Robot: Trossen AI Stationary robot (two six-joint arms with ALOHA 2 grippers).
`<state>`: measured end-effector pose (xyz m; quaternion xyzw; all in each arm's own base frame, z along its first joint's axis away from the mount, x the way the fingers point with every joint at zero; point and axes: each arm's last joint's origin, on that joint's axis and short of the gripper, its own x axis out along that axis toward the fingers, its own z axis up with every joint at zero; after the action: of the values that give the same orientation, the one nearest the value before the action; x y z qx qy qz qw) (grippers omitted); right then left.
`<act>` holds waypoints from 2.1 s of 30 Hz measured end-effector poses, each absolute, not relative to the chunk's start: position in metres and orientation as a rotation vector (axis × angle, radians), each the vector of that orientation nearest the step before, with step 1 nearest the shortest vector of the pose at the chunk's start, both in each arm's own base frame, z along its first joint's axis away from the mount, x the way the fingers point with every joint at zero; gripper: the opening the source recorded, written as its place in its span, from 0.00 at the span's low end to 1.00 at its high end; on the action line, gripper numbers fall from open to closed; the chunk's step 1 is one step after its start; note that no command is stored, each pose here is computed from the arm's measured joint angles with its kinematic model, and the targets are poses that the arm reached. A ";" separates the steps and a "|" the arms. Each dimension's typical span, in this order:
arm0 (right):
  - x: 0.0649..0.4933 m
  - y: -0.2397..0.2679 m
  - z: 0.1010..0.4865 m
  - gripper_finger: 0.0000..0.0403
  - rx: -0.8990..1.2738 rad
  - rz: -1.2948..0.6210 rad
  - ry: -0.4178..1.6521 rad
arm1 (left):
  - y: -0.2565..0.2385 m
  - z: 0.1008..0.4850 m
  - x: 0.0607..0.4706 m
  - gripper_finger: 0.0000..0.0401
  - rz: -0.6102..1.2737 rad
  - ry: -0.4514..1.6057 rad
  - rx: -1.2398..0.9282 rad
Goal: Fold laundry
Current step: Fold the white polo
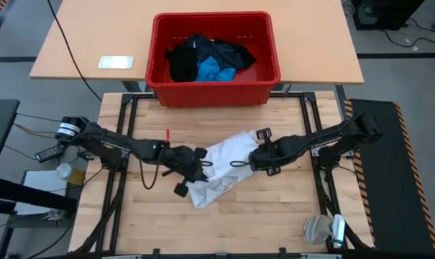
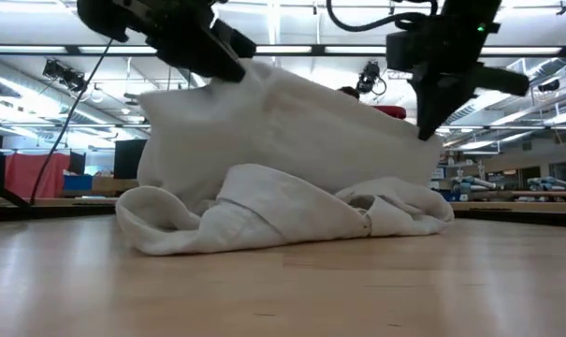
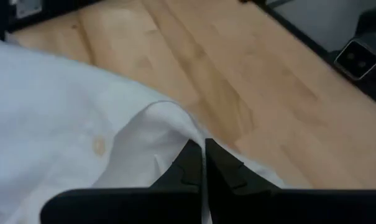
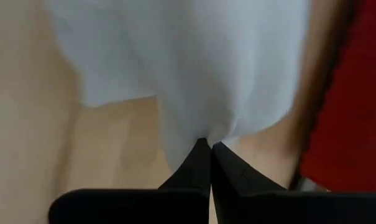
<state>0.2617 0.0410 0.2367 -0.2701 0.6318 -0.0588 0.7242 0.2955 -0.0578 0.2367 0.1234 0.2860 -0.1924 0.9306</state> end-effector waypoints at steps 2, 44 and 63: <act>0.261 0.048 0.236 0.02 -0.597 -0.085 1.393 | -0.063 0.236 0.294 0.02 -0.417 0.590 0.249; 0.238 0.076 0.238 0.46 -0.151 -0.005 1.575 | -0.114 0.195 0.305 0.58 -0.527 0.687 0.131; 0.298 0.063 0.253 0.45 -0.133 -0.002 0.872 | -0.068 0.203 0.317 0.58 -0.013 0.652 0.108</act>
<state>0.2984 0.0628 0.2533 -0.0646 0.4222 -0.0007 0.9042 0.3169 -0.0685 0.2027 0.0530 0.3202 -0.0065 0.9458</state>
